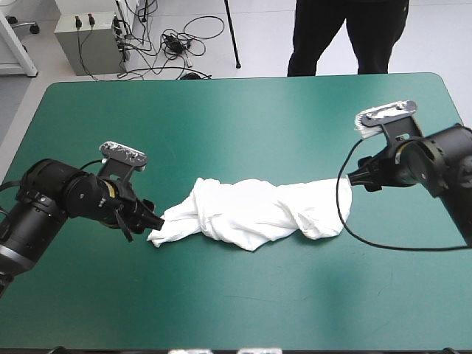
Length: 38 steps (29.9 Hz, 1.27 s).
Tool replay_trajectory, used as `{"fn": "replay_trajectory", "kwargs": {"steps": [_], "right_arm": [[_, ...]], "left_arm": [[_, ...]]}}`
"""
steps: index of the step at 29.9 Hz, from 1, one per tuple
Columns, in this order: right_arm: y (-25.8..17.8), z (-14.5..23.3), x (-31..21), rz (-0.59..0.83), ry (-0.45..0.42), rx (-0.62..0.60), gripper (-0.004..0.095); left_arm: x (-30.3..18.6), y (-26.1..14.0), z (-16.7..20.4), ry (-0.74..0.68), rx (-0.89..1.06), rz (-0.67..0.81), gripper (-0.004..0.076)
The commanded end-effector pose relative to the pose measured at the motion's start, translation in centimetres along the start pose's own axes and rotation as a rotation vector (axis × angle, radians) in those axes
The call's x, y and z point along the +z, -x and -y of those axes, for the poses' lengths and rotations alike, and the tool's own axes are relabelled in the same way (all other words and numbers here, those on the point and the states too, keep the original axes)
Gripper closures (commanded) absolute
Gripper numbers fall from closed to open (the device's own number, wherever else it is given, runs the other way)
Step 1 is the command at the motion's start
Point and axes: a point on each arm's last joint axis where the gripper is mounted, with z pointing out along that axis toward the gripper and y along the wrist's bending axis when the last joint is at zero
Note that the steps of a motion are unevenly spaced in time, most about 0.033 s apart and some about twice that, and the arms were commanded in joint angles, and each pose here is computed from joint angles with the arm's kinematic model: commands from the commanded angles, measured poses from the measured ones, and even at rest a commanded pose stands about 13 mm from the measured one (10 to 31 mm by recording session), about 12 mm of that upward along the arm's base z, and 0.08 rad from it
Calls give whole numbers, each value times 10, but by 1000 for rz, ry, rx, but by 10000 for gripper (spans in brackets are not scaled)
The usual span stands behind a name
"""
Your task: Fold the cloth
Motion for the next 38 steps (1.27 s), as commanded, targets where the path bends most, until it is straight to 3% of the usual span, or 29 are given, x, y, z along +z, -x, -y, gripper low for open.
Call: {"fn": "replay_trajectory", "kwargs": {"steps": [1,11,26,29,36,38], "right_arm": [[-13,7,-37,102,11,43,237],[-59,1,-22,8,47,85,237],[-66,-5,-6,-4,72,68,237],[-70,-9,8,-17,81,62,237],[-74,-31,61,-77,189,135,237],[-69,-35,76,-88,190,160,237]], "left_arm": [[10,-11,0,1,-14,-21,254],[81,-10,4,-8,-29,7,254],[163,1,7,-12,-26,-172,277],[166,0,8,-18,-33,-186,344],[166,0,9,-28,-45,-192,698],[166,0,10,-43,-59,-194,729]]}}
